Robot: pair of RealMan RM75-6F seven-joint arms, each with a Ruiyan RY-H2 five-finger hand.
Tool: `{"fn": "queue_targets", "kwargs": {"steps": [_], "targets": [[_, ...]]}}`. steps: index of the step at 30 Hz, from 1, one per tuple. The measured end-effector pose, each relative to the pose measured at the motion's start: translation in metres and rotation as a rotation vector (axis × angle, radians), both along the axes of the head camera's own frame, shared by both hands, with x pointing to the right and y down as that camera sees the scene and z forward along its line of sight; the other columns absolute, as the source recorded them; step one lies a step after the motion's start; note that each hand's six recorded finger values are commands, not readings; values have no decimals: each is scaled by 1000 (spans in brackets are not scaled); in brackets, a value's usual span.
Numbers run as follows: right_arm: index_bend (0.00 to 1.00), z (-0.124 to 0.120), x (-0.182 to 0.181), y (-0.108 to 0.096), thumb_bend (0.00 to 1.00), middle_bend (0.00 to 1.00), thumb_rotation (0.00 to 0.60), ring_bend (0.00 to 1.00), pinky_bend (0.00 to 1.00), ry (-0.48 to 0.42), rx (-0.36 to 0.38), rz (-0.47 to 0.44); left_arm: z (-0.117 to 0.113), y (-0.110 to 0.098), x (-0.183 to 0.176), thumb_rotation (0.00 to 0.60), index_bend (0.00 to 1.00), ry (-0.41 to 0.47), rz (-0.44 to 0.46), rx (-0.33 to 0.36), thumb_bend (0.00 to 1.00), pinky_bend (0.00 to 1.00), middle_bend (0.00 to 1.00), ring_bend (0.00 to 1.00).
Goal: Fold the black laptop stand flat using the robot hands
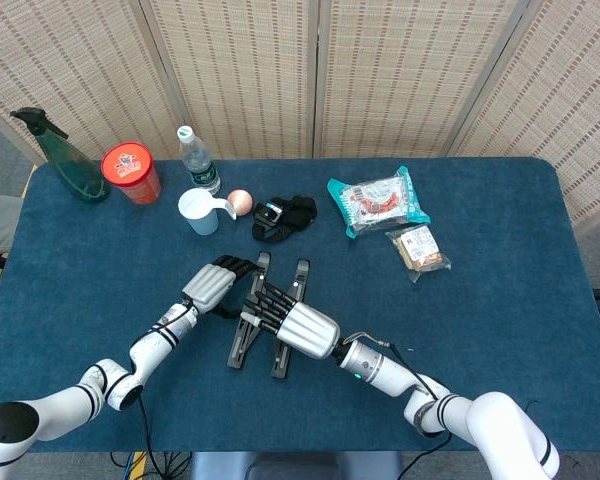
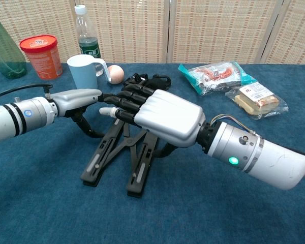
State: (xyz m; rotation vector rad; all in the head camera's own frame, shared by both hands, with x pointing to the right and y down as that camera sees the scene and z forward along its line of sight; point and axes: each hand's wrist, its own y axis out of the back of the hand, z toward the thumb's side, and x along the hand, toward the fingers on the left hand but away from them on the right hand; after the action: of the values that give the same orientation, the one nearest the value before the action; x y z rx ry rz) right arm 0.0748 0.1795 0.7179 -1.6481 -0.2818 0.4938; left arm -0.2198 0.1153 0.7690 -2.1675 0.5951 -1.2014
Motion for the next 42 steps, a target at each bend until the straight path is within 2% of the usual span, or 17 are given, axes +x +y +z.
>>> {"fn": "queue_targets", "kwargs": {"steps": [6,10,13,19,23,27,42], "targets": [[0,-14,7,-1,0,0,600,0,0,-18,-68,-29,-8,-11,-21,600,116,-20,-41,30,182,63,123,102],[0,-25,5,-5,0,0,600,0,0,-3,-188,-63,-18,-17,-36,600,116,-29,-72,56,182,63,123,101],[0,-29,1,-8,0,0,600,0,0,50,-295,-102,-25,-21,-47,600,116,-37,-92,73,182,63,123,100],[0,-29,-12,-24,0,0,600,0,0,204,-430,-175,-38,-27,-65,600,116,-56,-126,96,182,63,123,96],[0,-31,-28,-32,0,0,600,0,0,250,-455,-214,-44,-29,-73,600,116,-64,-148,104,182,63,123,90],[0,-26,-37,-35,0,0,600,0,0,281,-437,-245,-46,-30,-76,600,116,-63,-163,106,182,63,123,86],[0,-2,-51,-26,0,0,600,0,0,364,-438,-313,-46,-29,-91,600,116,-68,-200,100,182,63,123,80]]}}
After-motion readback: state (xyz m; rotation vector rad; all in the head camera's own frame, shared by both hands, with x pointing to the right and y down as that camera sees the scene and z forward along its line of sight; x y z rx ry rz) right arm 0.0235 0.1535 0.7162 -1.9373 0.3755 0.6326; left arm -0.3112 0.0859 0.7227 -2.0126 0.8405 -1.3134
